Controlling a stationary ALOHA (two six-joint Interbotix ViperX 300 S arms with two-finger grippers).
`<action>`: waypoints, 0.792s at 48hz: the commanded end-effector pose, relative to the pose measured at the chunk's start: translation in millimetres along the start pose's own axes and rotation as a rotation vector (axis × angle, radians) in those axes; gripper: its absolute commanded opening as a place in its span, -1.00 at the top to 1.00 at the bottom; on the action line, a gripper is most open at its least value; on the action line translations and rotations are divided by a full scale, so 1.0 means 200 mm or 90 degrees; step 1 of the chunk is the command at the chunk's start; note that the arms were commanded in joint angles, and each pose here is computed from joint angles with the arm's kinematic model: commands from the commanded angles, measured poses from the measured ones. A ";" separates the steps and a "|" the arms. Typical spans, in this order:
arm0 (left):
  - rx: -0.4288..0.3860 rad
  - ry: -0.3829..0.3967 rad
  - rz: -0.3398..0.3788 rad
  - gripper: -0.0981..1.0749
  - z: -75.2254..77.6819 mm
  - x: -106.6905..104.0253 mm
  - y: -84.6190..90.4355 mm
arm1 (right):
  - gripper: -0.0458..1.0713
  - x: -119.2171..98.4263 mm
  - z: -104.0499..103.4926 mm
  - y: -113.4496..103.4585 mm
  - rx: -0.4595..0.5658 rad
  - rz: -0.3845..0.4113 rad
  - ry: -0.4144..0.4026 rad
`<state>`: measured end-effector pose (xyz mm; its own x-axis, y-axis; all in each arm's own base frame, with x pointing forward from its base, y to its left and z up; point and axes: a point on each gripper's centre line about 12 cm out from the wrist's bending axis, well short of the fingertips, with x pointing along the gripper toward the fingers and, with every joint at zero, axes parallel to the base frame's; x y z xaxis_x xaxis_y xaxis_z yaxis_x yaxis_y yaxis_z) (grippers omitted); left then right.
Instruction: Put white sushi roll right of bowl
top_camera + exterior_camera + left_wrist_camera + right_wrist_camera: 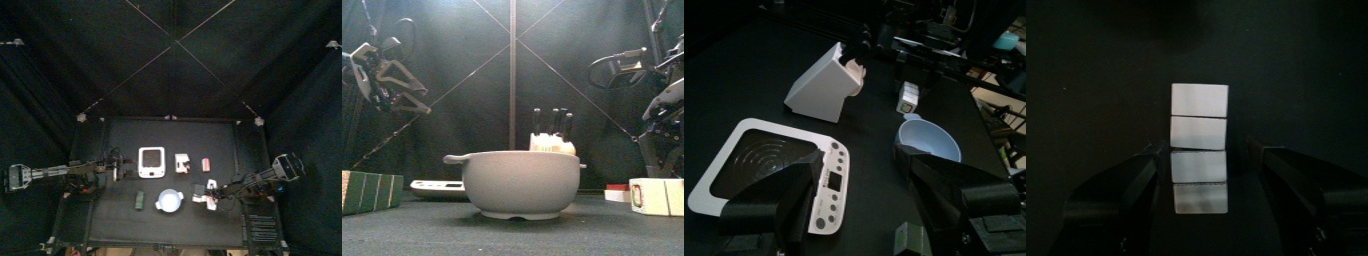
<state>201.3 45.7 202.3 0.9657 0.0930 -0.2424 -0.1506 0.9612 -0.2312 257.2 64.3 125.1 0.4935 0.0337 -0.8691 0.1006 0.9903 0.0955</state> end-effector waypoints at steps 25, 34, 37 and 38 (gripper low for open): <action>0.001 -0.011 -0.003 -0.75 0.03 0.01 0.00 | -0.77 -0.10 0.08 0.03 -0.007 0.009 -0.041; 0.001 -0.010 -0.004 -0.75 0.03 0.01 0.00 | -0.77 -0.16 0.13 0.03 -0.001 0.017 -0.071; 0.001 -0.011 -0.003 -0.75 0.03 0.01 0.00 | -0.77 -0.21 0.14 0.01 0.007 0.012 -0.081; 0.001 -0.010 -0.004 -0.75 0.03 0.01 0.00 | -0.77 -0.22 0.14 0.01 0.011 0.010 -0.083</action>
<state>201.3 45.7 202.4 0.9657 0.0935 -0.2421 -0.1513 0.9608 -0.2324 258.0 64.1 155.7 0.5551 0.0319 -0.8312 0.0920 0.9908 0.0994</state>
